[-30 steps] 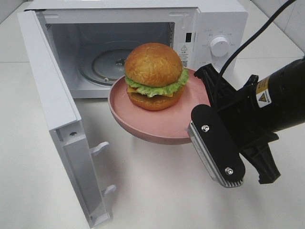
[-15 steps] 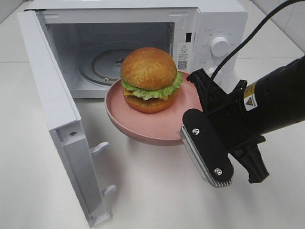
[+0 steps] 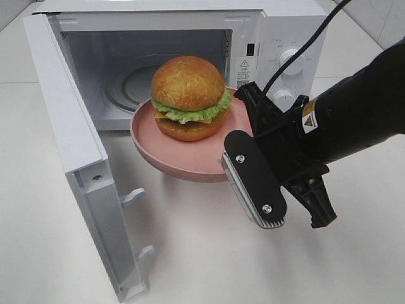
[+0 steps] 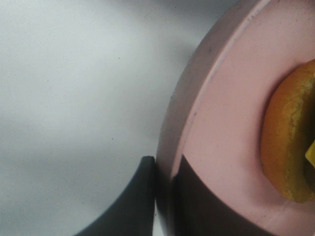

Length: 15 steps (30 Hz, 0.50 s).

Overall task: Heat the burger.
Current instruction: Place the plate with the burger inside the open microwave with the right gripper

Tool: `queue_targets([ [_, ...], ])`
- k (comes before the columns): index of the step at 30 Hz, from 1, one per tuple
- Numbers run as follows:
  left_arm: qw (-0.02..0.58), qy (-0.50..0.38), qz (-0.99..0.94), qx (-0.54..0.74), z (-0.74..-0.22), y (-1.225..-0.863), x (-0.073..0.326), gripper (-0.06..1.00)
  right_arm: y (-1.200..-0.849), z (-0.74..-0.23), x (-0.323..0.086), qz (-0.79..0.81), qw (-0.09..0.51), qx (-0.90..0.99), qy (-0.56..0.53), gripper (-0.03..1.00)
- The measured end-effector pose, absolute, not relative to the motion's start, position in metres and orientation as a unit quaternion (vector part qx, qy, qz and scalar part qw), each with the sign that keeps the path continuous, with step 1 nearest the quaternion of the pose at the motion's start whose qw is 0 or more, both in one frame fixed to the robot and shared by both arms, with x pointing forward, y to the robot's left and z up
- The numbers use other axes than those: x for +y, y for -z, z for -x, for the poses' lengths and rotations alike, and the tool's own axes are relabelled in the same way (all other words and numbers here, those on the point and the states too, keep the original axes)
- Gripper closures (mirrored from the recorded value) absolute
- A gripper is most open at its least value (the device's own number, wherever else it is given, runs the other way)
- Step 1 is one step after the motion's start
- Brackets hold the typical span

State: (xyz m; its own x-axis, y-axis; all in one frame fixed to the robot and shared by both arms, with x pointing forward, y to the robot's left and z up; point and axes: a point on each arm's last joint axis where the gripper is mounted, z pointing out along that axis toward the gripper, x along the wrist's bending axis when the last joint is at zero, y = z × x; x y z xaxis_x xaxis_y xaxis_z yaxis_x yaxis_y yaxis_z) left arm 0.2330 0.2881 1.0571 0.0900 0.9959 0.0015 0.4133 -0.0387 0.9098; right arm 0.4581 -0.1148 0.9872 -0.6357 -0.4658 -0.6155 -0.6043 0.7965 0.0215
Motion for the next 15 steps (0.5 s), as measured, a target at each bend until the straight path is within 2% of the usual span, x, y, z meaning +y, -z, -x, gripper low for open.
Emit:
queue_targets([
  [15,0.399,-0.365,-0.621,0.567,-0.233,-1.057,0.288,-0.03,-0.979,-0.484,-0.093,0.299,0.299,0.9,-0.111,0.91],
])
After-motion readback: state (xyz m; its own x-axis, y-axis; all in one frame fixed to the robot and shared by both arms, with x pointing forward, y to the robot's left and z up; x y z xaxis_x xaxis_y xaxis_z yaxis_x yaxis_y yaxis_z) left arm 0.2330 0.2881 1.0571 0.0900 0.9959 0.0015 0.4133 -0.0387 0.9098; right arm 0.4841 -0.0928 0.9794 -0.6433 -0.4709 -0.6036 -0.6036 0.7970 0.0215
